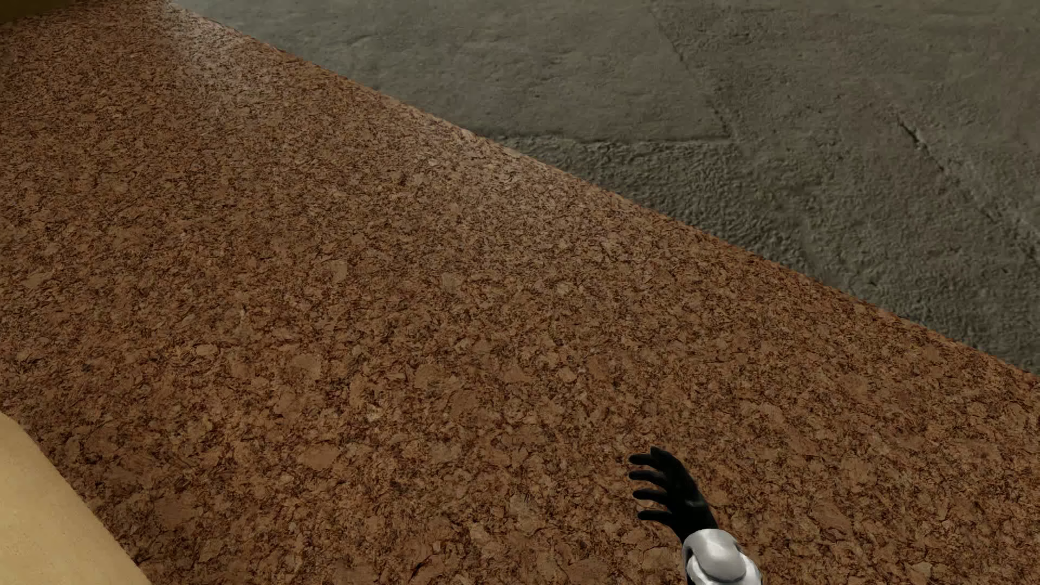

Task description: Circle the counter

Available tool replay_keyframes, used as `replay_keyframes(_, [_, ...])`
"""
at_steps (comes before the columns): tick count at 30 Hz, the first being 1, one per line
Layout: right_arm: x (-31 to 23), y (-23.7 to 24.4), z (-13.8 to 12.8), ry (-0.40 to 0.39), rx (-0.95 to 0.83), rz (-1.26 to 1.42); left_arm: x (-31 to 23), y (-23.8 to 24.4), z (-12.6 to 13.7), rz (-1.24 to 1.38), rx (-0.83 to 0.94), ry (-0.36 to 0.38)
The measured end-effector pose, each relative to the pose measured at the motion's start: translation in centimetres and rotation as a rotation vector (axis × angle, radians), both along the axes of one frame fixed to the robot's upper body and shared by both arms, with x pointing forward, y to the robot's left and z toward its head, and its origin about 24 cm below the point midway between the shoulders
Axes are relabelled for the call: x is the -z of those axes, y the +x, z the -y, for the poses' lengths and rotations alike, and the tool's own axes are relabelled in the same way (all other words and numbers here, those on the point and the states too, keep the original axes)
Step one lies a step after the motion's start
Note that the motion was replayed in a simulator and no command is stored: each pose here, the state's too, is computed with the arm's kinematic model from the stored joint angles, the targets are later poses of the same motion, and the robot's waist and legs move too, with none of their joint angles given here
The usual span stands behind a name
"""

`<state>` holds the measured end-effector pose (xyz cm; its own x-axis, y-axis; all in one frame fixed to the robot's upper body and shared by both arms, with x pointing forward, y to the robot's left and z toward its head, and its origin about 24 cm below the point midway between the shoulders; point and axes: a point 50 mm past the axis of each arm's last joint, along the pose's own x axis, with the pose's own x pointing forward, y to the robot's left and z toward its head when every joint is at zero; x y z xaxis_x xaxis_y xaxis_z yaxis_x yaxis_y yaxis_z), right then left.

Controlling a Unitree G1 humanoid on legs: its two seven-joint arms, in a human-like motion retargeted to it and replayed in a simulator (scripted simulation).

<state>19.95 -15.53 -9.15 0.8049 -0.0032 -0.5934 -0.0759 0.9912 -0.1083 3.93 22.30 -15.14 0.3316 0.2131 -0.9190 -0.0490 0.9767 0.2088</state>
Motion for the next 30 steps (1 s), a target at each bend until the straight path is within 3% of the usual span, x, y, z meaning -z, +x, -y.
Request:
replay_keyframes(2, [2.4,-5.3,2.8,-0.049,0.070,-0.100,-0.7,2.8,0.5,0.106,-0.066,0.014])
replay_keyframes(4, [3.7,-10.0,6.2,-0.132,0.102,-0.246,-3.1,9.9,2.4,0.321,0.056,-0.002])
replay_keyframes(6, [2.4,-7.0,8.1,-0.226,0.079,-0.189,-2.5,9.4,3.7,0.308,0.166,-0.080])
replay_keyframes(7, [1.6,-4.8,8.1,-0.233,0.122,-0.112,-2.0,7.4,2.6,0.264,0.154,-0.114])
replay_keyframes(9, [-0.7,-0.9,5.1,-0.175,0.148,0.079,-1.9,4.8,0.7,0.216,0.074,-0.124])
replay_keyframes(11, [-3.2,3.2,1.1,-0.086,0.070,0.242,-0.7,0.6,0.4,0.063,0.077,-0.047])
replay_keyframes(12, [-2.2,2.7,0.1,-0.052,0.043,0.222,0.2,-1.0,0.4,-0.040,0.134,0.001])
replay_keyframes(15, [1.8,-4.3,3.1,-0.132,-0.063,-0.052,-1.2,4.1,1.6,0.160,0.020,0.031])
replay_keyframes(17, [3.5,-9.4,6.2,-0.186,-0.065,-0.235,-3.0,10.5,3.1,0.325,0.070,-0.033])
replay_keyframes(18, [3.0,-8.6,7.3,-0.219,-0.037,-0.227,-3.2,11.8,3.3,0.348,0.083,-0.088])
replay_keyframes(20, [1.3,-4.6,8.2,-0.240,0.126,-0.098,-2.5,9.3,2.4,0.315,0.049,-0.178])
replay_keyframes(22, [-1.6,0.6,4.5,-0.156,0.176,0.116,-2.0,6.3,1.6,0.253,0.081,-0.141])
replay_keyframes(24, [-1.4,1.3,0.4,-0.072,0.111,0.163,0.0,1.9,1.5,0.058,0.149,-0.057])
replay_keyframes(27, [1.4,-5.1,5.4,-0.187,0.086,-0.038,-1.4,6.4,2.6,0.198,0.083,-0.020])
replay_keyframes(29, [2.4,-7.1,8.9,-0.267,0.076,-0.162,-2.4,8.5,3.1,0.299,0.042,-0.055])
replay_keyframes(30, [1.9,-5.9,9.3,-0.270,0.109,-0.136,-1.8,7.9,2.9,0.260,0.068,-0.082])
